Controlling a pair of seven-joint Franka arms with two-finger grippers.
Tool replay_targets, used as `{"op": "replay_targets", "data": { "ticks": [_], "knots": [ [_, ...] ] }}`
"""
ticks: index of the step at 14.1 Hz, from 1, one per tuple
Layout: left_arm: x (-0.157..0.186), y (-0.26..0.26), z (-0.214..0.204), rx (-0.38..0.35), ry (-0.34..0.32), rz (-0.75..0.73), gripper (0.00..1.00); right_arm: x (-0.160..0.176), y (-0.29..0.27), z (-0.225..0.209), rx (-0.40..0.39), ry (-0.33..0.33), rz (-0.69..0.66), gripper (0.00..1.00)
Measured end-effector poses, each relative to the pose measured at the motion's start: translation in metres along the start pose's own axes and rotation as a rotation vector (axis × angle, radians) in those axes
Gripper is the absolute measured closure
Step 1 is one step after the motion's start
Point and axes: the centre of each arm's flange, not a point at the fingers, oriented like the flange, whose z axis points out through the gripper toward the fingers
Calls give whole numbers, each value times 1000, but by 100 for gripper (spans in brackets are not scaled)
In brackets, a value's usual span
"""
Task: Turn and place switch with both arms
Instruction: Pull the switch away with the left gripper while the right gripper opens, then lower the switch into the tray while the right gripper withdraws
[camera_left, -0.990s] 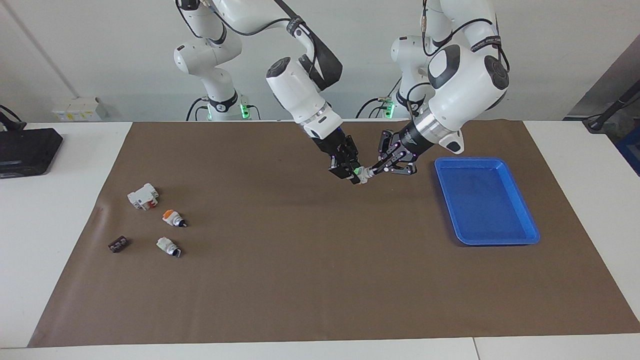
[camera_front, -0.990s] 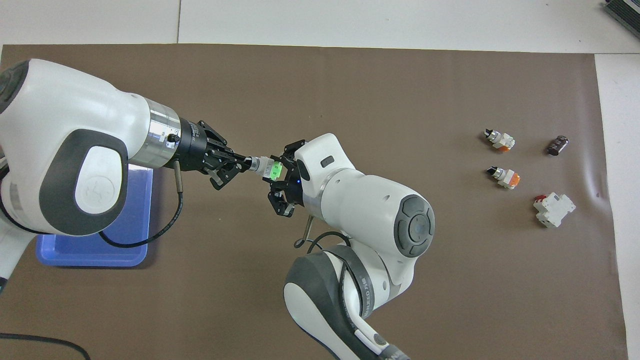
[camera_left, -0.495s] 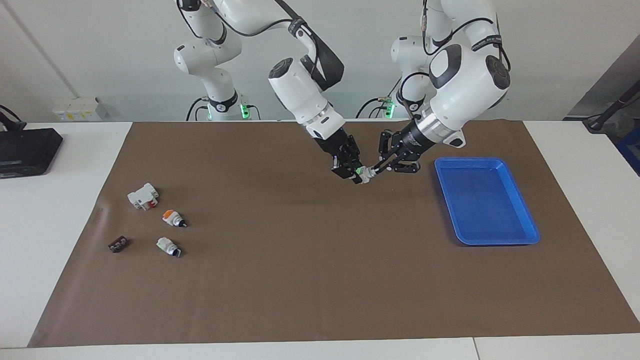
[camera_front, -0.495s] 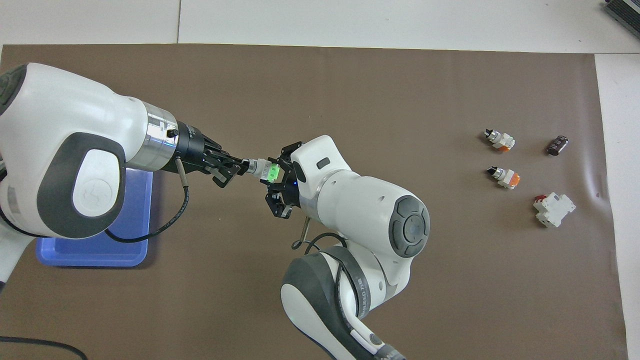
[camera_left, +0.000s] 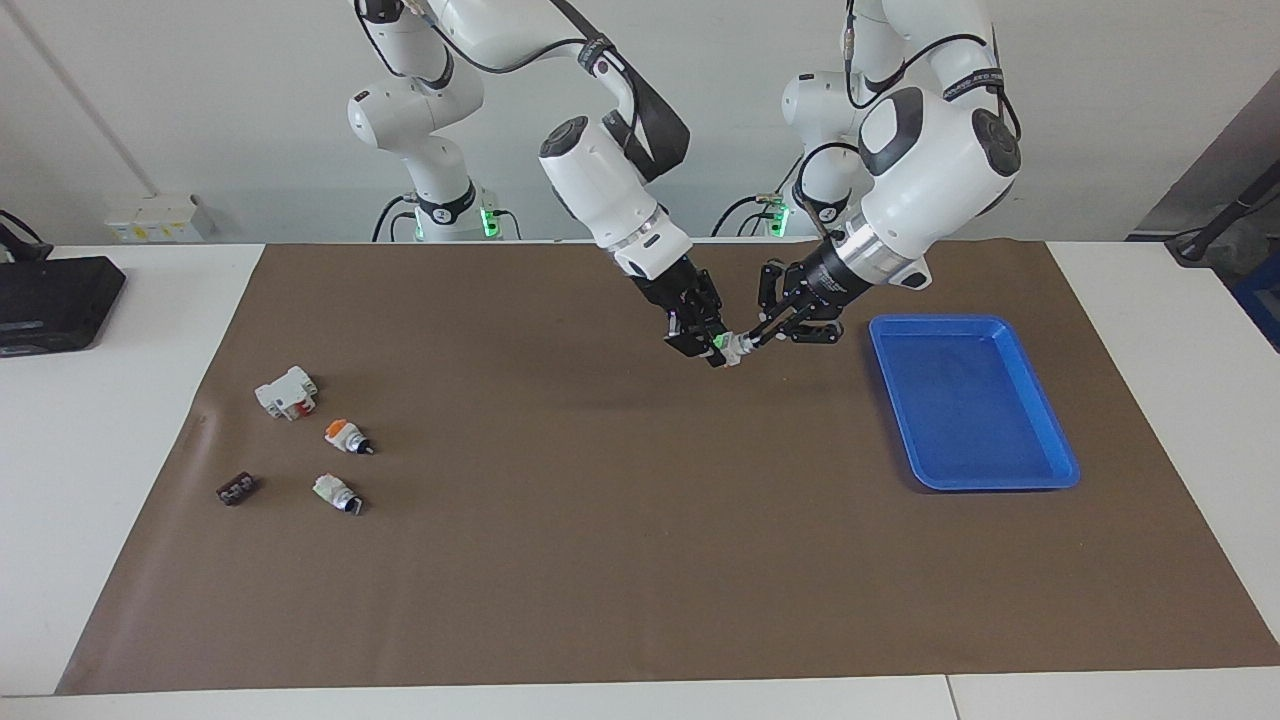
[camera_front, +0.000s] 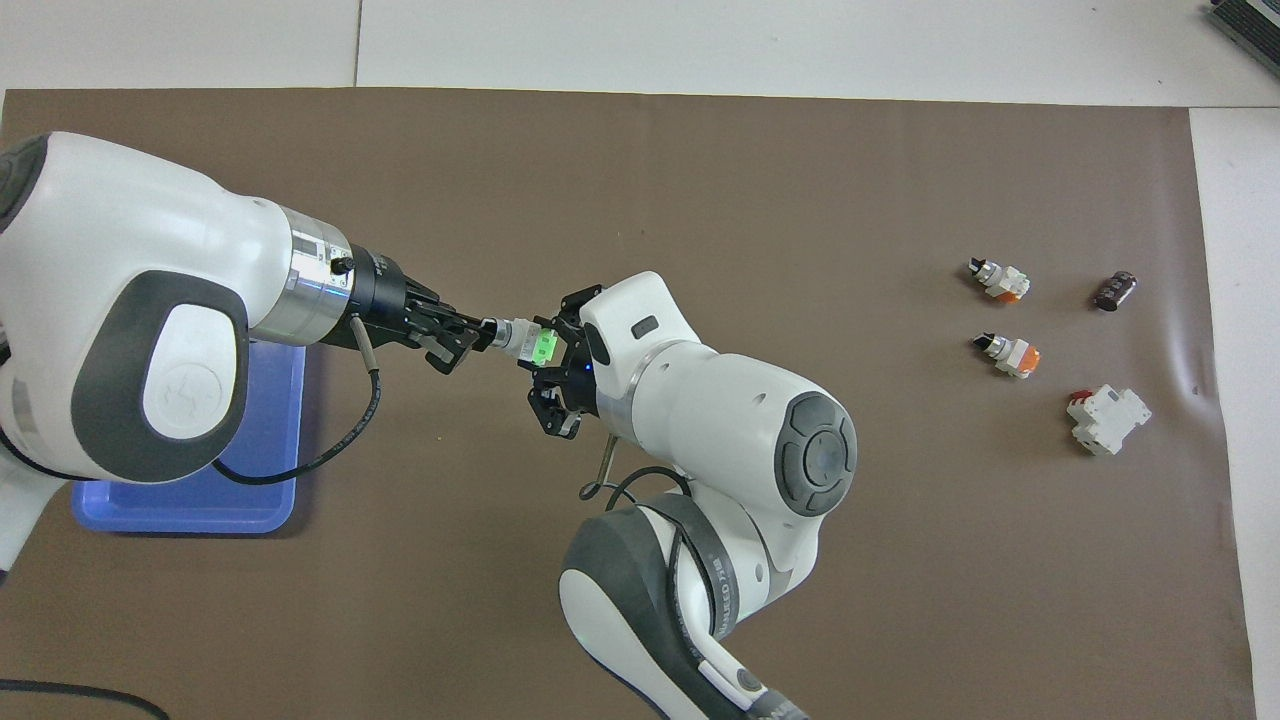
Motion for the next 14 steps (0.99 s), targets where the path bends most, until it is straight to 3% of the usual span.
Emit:
{"op": "replay_targets", "data": {
  "ticks": [1, 6, 10, 14],
  "knots": [
    [1, 1, 1, -4, 2, -5, 90, 1, 2, -1, -8, 5, 17, 54],
    [10, 15, 5, -34, 11, -25, 90, 4, 10, -9, -26, 19, 41, 1],
    [15, 27, 0, -154, 73, 33, 90, -20, 44, -19, -67, 5, 95, 0],
    [49, 95, -38, -298, 128, 139, 90, -77, 119, -51, -164, -20, 210, 0]
  ]
}}
